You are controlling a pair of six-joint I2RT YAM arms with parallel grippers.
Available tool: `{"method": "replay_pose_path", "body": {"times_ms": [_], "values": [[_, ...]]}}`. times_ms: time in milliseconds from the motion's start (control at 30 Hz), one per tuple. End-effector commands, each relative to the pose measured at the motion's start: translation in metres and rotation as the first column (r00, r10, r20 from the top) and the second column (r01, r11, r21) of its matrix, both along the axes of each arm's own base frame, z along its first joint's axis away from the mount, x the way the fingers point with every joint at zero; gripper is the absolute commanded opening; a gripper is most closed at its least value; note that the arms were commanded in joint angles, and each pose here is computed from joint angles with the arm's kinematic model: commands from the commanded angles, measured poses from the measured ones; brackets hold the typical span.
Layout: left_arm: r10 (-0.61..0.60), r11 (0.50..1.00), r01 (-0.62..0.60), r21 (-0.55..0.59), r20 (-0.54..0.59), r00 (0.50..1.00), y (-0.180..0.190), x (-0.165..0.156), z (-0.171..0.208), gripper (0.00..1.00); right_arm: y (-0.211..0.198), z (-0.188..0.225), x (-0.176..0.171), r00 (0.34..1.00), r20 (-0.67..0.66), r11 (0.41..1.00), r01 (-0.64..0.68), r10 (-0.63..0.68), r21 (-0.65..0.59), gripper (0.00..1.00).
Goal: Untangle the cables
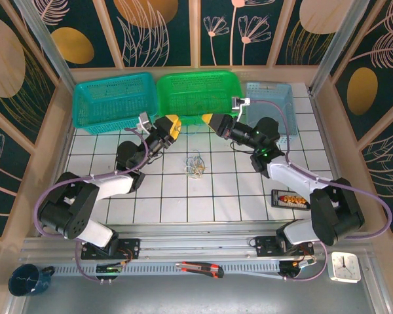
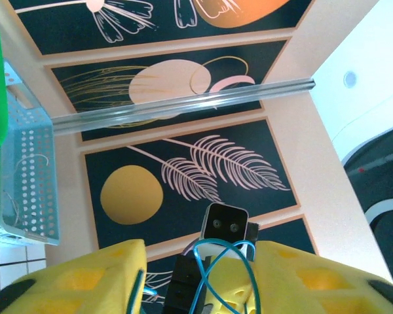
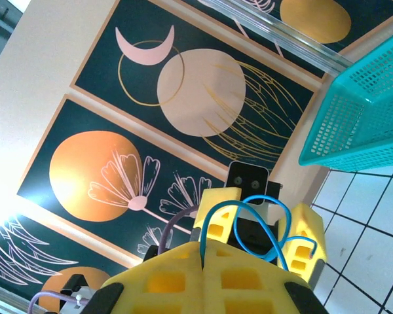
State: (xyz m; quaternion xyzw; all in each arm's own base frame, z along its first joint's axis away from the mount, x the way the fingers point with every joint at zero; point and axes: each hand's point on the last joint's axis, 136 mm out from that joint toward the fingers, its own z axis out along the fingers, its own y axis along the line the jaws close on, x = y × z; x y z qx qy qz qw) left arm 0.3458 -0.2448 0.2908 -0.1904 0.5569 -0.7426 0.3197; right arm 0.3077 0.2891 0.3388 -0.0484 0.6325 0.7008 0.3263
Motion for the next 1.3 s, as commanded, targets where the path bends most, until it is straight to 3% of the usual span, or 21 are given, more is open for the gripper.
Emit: {"method": "replay_pose_path", "body": {"times_ms": [0, 333, 600, 933, 1267], "values": [[0.005, 0.999, -0.002, -0.038, 0.08, 0.997, 0.004, -0.003, 0.022, 0.4, -0.005, 0.017, -0.003, 0.998, 0.063, 1.0, 0.013, -0.014, 0.018, 0.0], [0.028, 0.999, -0.025, -0.038, 0.087, 0.996, 0.008, -0.004, 0.024, 0.0, -0.027, 0.009, 0.001, 0.996, 0.053, 0.997, 0.075, -0.075, -0.009, 0.0], [0.055, 0.998, -0.053, -0.018, 0.106, 0.993, 0.011, -0.003, 0.029, 0.0, -0.052, -0.005, 0.004, 0.988, 0.042, 0.986, 0.15, -0.147, -0.07, 0.0], [0.107, 0.994, -0.107, -0.008, 0.198, 0.974, 0.025, -0.008, 0.065, 0.0, -0.089, -0.039, 0.01, 0.963, -0.026, 0.957, 0.262, -0.267, -0.123, 0.0], [0.099, 0.994, -0.106, 0.011, 0.269, 0.958, 0.022, -0.012, 0.095, 0.0, -0.082, -0.053, 0.011, 0.97, -0.056, 0.965, 0.226, -0.235, -0.132, 0.0]]}}
